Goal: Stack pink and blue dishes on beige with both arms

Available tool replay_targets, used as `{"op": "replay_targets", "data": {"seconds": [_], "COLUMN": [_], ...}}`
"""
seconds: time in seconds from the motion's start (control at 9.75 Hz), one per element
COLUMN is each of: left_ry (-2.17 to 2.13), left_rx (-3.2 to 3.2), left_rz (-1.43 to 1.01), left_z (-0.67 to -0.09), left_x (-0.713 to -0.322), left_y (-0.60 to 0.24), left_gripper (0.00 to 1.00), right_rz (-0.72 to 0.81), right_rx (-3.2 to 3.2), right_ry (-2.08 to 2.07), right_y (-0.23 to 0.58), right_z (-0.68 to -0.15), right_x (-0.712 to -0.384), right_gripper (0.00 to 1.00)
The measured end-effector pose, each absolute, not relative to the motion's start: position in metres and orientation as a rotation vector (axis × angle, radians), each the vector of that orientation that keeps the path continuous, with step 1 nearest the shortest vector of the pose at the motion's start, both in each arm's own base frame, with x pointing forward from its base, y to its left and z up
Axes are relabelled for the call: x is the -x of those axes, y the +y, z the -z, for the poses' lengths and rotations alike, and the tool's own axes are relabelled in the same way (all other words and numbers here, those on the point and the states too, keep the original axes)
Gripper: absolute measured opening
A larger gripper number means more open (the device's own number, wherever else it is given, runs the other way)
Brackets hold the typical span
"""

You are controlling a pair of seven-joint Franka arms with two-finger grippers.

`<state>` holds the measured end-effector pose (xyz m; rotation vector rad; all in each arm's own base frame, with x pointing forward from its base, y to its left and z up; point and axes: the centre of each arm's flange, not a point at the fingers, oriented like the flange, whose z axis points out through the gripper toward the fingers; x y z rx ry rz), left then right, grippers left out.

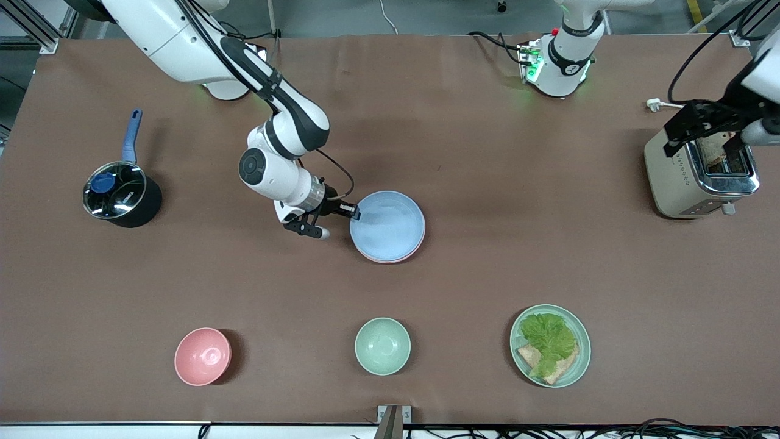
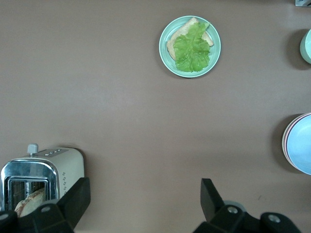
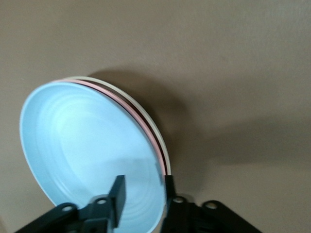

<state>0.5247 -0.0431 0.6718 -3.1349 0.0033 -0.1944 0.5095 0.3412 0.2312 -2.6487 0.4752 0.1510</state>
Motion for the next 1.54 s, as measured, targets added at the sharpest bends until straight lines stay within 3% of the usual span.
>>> {"op": "replay_targets", "data": {"seconds": [0.31, 0.41, 0.72, 0.82, 1.03, 1.33, 1.54], "left_ry": [-0.001, -0.002, -0.013, -0.023, -0.026, -0.017, -0.014], "left_rx": [3.138, 3.138, 3.138, 3.139, 3.14, 3.141, 3.148], "left_rz": [0.115, 0.097, 0.065, 0.061, 0.06, 0.049, 0.04], "left_z": [-0.694, -0.692, -0.688, -0.688, -0.687, -0.684, -0.682], "left_x": [-0.526, -0.528, -0.529, -0.529, -0.529, -0.529, -0.529], "left_y": [-0.041, -0.041, -0.038, -0.034, -0.033, -0.037, -0.038], "left_gripper": [1.0, 1.0, 1.0, 1.0, 1.0, 1.0, 1.0], "right_rz": [-0.085, -0.006, 0.142, 0.148, 0.124, 0.203, 0.14], "right_rx": [2.779, 2.848, 2.984, 3.012, 3.048, 3.125, 3.151], "right_ry": [0.402, 0.433, 0.496, 0.454, 0.366, 0.317, 0.223], "right_y": [0.28, 0.234, 0.083, 0.036, -0.021, -0.042, -0.077], "right_z": [-0.33, -0.379, -0.56, -0.596, -0.623, -0.654, -0.651], "right_x": [-0.541, -0.557, -0.575, -0.572, -0.568, -0.567, -0.56], "right_gripper": [0.93, 1.0, 1.0, 1.0, 1.0, 1.0, 1.0]}}
